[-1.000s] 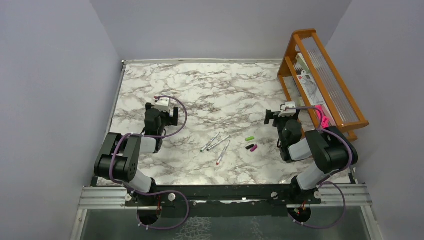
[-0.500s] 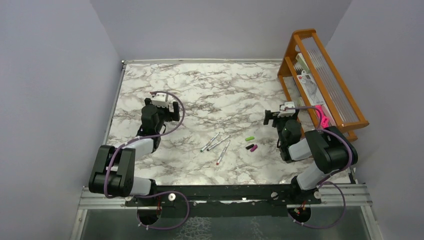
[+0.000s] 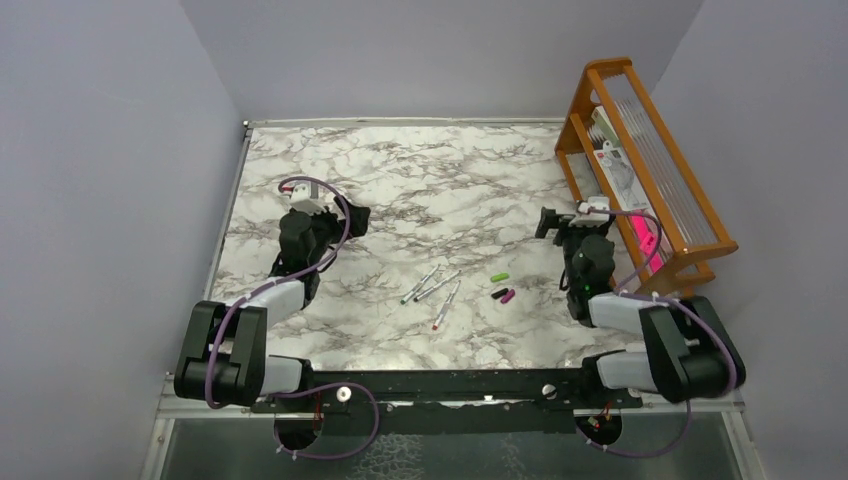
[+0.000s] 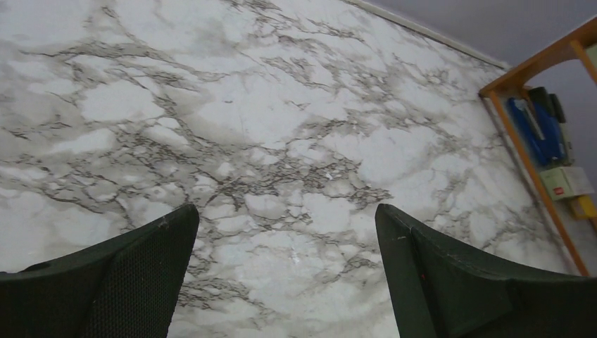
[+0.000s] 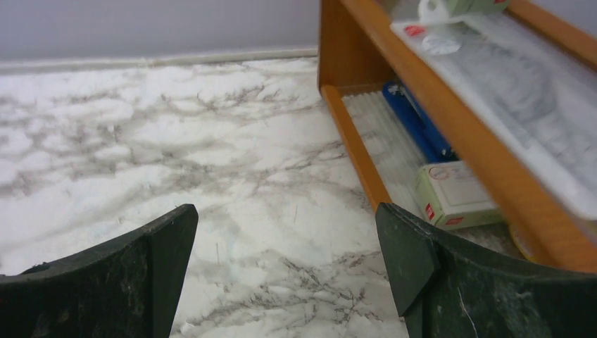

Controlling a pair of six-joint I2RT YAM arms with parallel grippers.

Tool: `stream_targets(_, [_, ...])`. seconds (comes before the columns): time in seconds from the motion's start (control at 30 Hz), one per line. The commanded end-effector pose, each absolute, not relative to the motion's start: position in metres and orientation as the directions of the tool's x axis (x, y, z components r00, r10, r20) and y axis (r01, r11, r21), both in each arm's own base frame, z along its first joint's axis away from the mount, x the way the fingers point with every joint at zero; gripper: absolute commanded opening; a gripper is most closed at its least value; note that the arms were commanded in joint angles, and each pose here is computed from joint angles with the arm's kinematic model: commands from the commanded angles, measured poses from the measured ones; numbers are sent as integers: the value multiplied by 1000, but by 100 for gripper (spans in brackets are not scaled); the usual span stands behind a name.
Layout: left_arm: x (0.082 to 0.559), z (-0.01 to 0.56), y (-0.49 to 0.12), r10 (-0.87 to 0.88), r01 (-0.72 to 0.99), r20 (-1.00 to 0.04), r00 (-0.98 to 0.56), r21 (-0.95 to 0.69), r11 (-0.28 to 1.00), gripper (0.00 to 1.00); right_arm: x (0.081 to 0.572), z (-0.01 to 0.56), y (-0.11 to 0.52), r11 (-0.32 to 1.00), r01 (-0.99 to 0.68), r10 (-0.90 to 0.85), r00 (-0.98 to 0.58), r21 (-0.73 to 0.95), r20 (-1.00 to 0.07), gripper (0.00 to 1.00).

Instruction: Insert the pens into the pen caps

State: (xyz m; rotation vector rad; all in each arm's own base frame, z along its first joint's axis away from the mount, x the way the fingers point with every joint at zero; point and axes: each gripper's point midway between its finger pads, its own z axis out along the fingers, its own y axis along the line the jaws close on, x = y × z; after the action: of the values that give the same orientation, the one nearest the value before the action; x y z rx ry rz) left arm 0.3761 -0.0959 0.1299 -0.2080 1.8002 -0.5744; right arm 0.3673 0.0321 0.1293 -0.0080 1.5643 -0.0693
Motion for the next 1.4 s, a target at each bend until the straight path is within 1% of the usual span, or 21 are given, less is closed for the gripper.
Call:
stream_targets(0.0, [371,163,-126,-522,281,-789,-325,-608,743,99,375,162,20,975,186,140,-88,122,-986,100])
stream_targets(0.07, [371,175,-132,-529,311,-784,-325,-617,723,99,379,168,30,974,166,182,-167,154,-969,99])
stream_targets(0.17, [367,181,-144,-518,333,-784,-342,-617,713,99,377,162,50,983,79,184,-286,168,-941,98])
stream_targets(0.2, [365,181,-150,-493,346,-797,-350,-599,723,99,374,160,57,981,52,194,-309,187,-931,91])
stream_targets(0.27, [361,176,-163,-414,357,-829,-375,-542,761,99,368,160,72,976,-26,195,-341,216,-920,68])
stream_targets(0.33, [357,168,-176,-306,346,-861,-407,-455,821,99,360,161,84,964,-88,205,-363,253,-909,52])
stream_targets(0.4, [353,166,-188,-187,337,-887,-421,-345,876,99,353,157,92,955,-136,194,-378,262,-905,38])
stream_targets(0.43, [349,158,-186,-128,317,-887,-443,-289,903,99,352,151,87,963,-120,181,-378,242,-908,34])
stream_targets(0.47, [346,156,-186,-84,316,-893,-441,-242,917,99,353,143,76,974,-69,177,-372,217,-911,31])
stream_targets(0.5, [344,156,-185,-53,309,-901,-431,-203,929,99,354,137,67,979,-19,182,-358,202,-916,31])
stream_targets(0.53, [341,157,-185,-26,312,-907,-419,-171,935,96,354,132,60,983,17,177,-356,183,-917,33])
stream_targets(0.57, [339,158,-185,-3,318,-911,-412,-147,937,91,355,131,59,983,24,179,-355,182,-918,37])
stream_targets(0.63, [333,160,-191,50,350,-910,-412,-108,930,82,353,136,69,976,-25,193,-357,216,-914,50])
stream_targets(0.7, [327,160,-202,118,399,-889,-443,-78,914,72,351,143,81,966,-96,192,-348,238,-918,68])
stream_targets(0.73, [325,162,-209,157,426,-873,-461,-63,903,71,350,145,84,964,-114,189,-351,242,-917,73])
stream_targets(0.77, [321,160,-215,213,459,-850,-481,-37,888,71,348,146,84,963,-116,190,-356,244,-915,74])
stream_targets(0.9, [301,148,-239,398,581,-735,-549,6,814,65,342,149,86,961,-124,184,-375,246,-908,72])
stream_targets(0.97, [289,135,-243,457,620,-688,-564,13,784,60,338,152,88,958,-146,177,-371,245,-912,71])
stream_targets(1.13, [265,105,-248,496,660,-622,-605,-45,750,51,331,147,89,954,-154,182,-375,255,-909,70])
stream_targets(1.23, [260,95,-251,517,668,-599,-611,-41,743,46,330,144,90,952,-158,186,-381,262,-906,69])
stream_targets(1.37, [257,79,-252,526,658,-565,-635,-40,752,44,333,140,91,952,-152,188,-394,266,-899,70])
